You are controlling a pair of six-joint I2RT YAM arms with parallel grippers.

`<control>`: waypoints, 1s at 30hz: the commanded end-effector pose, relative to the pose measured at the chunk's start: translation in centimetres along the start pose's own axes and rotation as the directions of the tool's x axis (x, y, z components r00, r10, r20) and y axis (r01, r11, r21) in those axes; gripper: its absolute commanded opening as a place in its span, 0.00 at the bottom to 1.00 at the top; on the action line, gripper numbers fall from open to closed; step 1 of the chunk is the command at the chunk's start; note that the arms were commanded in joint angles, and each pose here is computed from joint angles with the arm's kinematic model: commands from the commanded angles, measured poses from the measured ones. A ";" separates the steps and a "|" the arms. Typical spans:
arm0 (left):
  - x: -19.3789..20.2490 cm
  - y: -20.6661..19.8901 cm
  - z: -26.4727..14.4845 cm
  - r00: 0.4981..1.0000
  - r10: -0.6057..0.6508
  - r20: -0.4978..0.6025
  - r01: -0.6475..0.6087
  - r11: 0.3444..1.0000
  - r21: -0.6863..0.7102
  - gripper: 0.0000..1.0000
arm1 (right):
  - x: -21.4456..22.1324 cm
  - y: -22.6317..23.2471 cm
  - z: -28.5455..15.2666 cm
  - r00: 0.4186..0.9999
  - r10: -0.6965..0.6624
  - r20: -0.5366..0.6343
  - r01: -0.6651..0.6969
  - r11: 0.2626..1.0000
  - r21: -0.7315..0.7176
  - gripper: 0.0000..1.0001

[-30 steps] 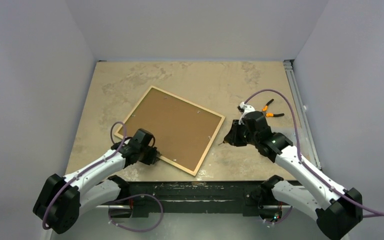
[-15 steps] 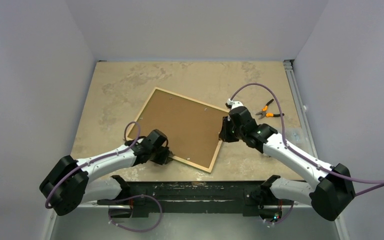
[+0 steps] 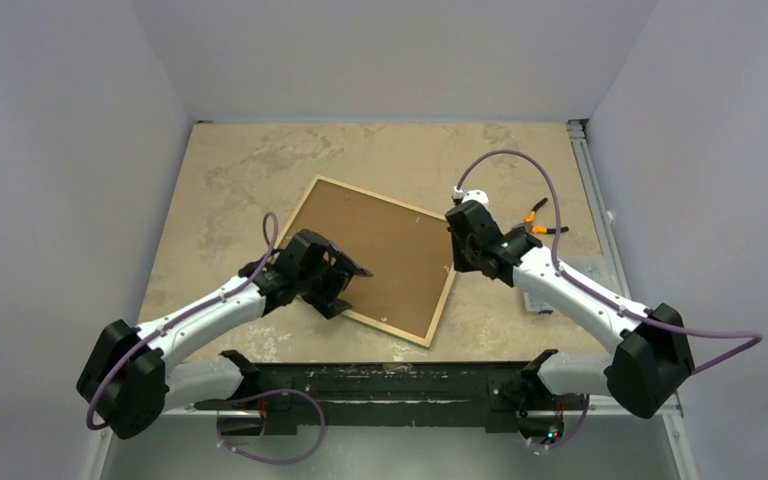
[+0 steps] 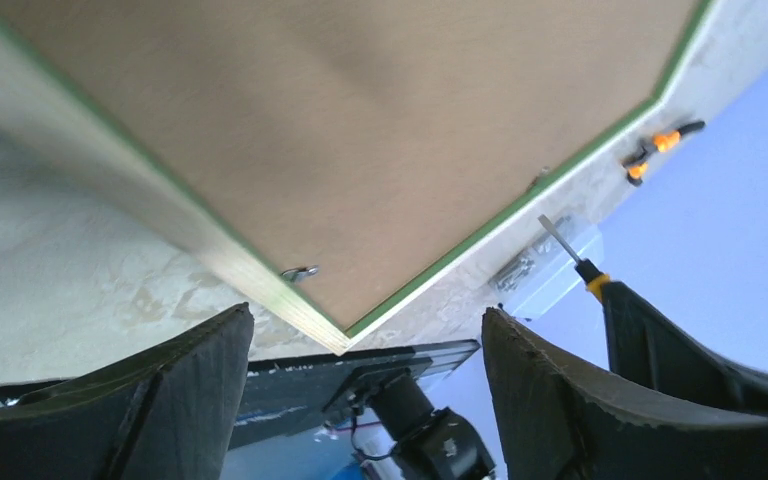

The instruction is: Take the photo out of the frame

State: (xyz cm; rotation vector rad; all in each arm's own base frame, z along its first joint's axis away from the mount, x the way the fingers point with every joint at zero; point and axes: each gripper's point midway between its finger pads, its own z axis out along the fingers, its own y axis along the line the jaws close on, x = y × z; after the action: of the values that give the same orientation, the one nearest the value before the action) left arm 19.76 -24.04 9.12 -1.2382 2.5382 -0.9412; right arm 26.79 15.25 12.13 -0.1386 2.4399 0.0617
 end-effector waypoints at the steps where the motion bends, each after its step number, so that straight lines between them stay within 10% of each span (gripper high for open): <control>1: -1.7 -3.7 -3.0 0.937 0.347 0.039 -0.349 0.931 0.107 0.83 | -1.2 -2.6 -0.9 0.999 0.015 0.031 -0.019 0.990 0.143 0.00; 7: -2.7 -12.8 -9.0 0.766 0.615 0.186 -0.638 0.692 0.338 0.82 | 0.1 -2.7 2.5 0.989 0.146 -0.014 -0.145 0.988 0.058 0.00; 16: -3.2 -16.7 -12.5 0.442 0.852 0.282 -0.889 0.373 0.265 0.82 | -4.3 -2.4 4.6 0.962 0.254 0.097 -0.256 0.966 0.017 0.00; 30: -5.4 -14.2 -10.5 0.373 0.872 0.318 -0.928 0.343 0.147 0.80 | -10.8 0.1 6.9 0.974 0.172 0.146 -0.168 0.985 -0.044 0.00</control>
State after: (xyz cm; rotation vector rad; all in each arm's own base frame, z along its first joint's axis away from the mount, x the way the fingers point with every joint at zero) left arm 27.70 -21.66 24.05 0.2476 2.2789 -0.7906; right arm 36.32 15.18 9.29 0.0861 2.4267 0.1129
